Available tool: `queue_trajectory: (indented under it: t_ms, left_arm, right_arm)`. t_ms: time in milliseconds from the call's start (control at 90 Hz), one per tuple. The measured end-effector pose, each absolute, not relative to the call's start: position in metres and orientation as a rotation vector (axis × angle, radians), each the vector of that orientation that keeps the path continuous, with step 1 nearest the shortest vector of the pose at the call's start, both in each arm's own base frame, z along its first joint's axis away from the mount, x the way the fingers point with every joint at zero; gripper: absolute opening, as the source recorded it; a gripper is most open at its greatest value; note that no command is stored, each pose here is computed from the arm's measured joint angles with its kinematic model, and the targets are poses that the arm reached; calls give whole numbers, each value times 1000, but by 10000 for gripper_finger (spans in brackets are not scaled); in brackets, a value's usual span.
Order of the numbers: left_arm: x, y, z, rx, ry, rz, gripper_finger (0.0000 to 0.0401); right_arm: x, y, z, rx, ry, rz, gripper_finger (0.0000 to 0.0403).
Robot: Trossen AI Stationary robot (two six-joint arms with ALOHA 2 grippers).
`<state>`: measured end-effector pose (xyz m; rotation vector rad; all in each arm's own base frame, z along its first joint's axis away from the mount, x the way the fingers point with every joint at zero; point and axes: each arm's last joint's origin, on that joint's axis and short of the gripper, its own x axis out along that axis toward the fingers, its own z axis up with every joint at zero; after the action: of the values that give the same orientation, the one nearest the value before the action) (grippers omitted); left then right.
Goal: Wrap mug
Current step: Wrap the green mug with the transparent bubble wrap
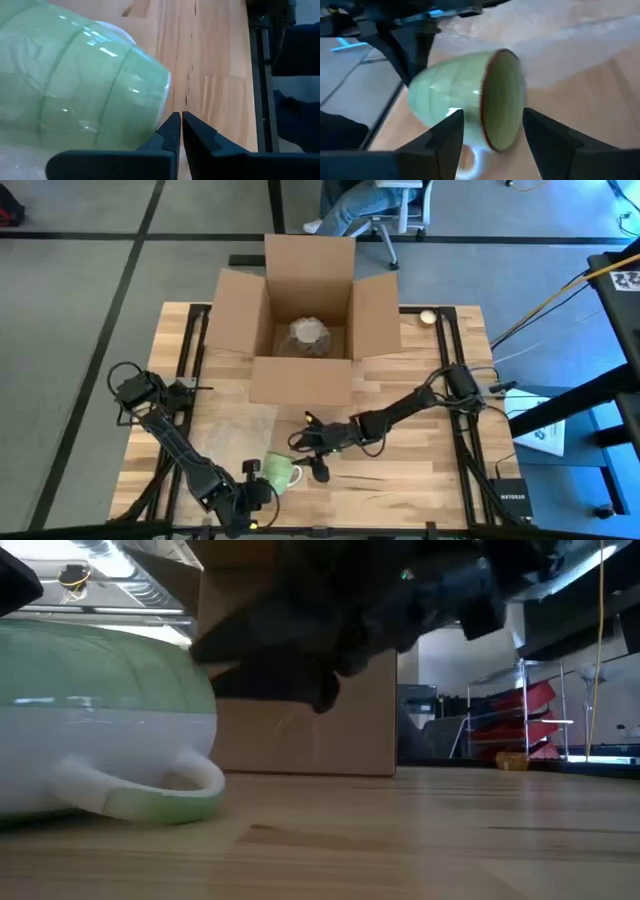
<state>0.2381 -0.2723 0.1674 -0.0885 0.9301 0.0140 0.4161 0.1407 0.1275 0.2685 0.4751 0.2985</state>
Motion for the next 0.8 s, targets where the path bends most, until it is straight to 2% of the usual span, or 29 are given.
queue_trajectory:
  t_ms: [256,378,478,622,800]
  left_arm:
    - [245,-266,167,-80,918,42,0]
    - [249,-262,167,-77,914,57,0]
    - [251,-261,167,-82,912,63,0]
    - [253,-259,167,-87,909,71,0]
    - [259,-271,195,-114,872,15,0]
  right_arm:
    - [438,160,116,302,510,502,188]
    - [443,163,122,311,510,562,181]
    - [444,163,124,311,540,559,138]
    - [443,163,121,306,624,538,23]
    - [430,178,143,212,765,477,20]
